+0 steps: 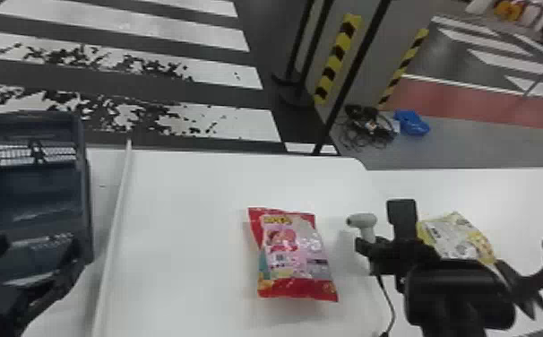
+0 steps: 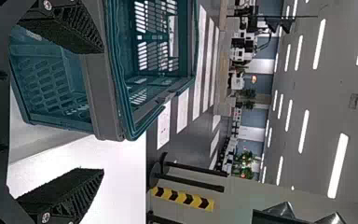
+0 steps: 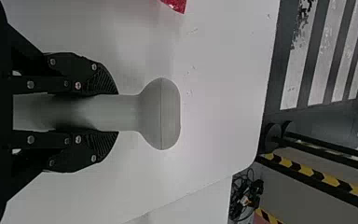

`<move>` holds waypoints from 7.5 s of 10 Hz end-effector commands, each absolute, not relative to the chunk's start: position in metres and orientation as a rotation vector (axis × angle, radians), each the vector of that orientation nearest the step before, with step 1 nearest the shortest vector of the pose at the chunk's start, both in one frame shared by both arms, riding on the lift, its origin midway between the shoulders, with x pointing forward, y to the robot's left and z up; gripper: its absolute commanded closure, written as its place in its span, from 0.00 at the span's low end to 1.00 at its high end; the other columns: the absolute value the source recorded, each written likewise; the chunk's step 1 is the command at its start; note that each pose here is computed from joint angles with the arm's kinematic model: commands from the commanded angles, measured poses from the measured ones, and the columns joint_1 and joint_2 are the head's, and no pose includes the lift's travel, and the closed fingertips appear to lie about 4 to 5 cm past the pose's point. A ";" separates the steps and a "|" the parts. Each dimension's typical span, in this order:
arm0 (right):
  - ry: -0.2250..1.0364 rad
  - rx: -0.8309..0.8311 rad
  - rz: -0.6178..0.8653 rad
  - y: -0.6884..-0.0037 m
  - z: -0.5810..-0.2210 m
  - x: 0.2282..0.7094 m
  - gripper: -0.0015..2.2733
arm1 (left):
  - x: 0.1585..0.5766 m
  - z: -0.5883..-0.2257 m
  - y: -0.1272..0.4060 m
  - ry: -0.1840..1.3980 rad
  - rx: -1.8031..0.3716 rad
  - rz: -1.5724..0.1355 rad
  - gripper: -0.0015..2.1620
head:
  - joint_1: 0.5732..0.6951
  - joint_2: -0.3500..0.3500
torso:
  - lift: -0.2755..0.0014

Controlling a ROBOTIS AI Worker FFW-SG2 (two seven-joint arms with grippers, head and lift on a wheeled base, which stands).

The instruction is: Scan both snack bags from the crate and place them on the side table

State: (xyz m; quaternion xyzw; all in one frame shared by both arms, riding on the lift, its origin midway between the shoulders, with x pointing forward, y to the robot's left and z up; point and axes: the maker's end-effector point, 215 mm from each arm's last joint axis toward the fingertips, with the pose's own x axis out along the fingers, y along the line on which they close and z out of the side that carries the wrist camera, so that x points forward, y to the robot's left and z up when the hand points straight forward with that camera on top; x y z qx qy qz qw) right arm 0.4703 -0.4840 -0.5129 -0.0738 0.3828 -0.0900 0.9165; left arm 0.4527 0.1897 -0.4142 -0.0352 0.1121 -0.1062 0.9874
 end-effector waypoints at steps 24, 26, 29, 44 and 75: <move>0.837 0.449 0.085 -0.387 -0.473 0.388 0.04 | 0.451 -0.408 0.194 0.208 -0.087 -0.207 0.04 | 1.00 0.11 | 0.65; 0.852 0.474 0.121 -0.374 -0.473 0.388 0.04 | 0.451 -0.408 0.194 0.210 -0.087 -0.205 0.04 | 1.00 0.14 | 0.65; 0.885 0.516 0.188 -0.353 -0.482 0.398 0.04 | 0.450 -0.409 0.193 0.212 -0.088 -0.208 0.04 | 1.00 0.18 | 0.65; 0.970 0.546 0.241 -0.345 -0.513 0.401 0.99 | 0.450 -0.411 0.196 0.215 -0.086 -0.202 0.04 | 1.00 0.22 | 0.65; 0.216 0.284 -0.714 -0.772 -0.431 0.433 0.02 | 0.445 -0.378 0.199 0.108 -0.093 -0.229 0.04 | 1.00 0.00 | 0.65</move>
